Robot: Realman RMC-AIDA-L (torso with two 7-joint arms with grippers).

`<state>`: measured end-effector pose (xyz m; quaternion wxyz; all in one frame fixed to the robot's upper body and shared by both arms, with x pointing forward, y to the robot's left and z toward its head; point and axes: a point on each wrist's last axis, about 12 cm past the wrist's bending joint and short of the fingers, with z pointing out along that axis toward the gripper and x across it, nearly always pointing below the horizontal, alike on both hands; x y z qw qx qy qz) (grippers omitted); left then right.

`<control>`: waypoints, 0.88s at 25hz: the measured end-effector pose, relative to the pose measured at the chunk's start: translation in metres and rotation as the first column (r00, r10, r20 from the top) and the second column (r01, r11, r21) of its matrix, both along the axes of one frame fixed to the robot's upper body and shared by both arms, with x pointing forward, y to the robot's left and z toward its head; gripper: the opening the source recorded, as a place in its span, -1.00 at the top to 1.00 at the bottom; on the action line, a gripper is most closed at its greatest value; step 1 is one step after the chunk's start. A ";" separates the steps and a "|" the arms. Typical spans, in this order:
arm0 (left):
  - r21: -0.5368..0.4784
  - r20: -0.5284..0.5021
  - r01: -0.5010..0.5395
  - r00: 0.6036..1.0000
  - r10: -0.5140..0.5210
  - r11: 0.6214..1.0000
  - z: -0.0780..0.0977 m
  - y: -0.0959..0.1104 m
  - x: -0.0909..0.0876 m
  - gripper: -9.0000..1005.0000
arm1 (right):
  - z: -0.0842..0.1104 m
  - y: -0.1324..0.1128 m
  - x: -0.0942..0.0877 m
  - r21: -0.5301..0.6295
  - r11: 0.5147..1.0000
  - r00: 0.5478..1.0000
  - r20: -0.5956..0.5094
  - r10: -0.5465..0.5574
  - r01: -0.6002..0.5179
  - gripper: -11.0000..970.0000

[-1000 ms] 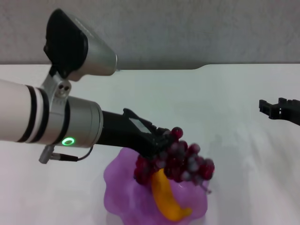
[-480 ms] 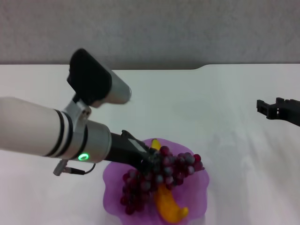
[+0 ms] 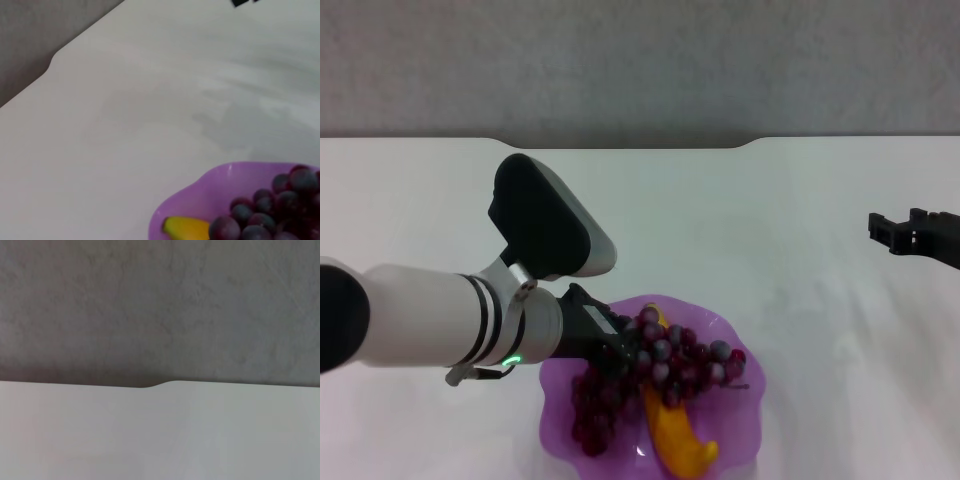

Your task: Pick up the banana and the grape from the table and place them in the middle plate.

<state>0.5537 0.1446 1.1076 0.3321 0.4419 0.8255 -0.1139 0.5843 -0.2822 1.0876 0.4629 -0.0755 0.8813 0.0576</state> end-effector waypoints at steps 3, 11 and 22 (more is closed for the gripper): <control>0.008 0.016 -0.004 1.000 0.004 1.000 -0.004 0.000 0.001 0.70 | 0.000 0.000 0.000 0.000 1.000 1.000 0.000 0.000 0.000 -0.15; -0.003 0.042 -0.011 0.999 0.011 1.000 -0.003 0.002 -0.002 0.50 | -0.001 -0.001 0.000 -0.002 1.000 1.000 -0.004 -0.001 0.001 -0.15; 0.005 0.071 0.004 0.997 -0.005 1.000 0.016 0.005 -0.010 0.10 | -0.002 -0.001 -0.001 -0.003 1.000 1.000 -0.007 0.000 0.000 -0.15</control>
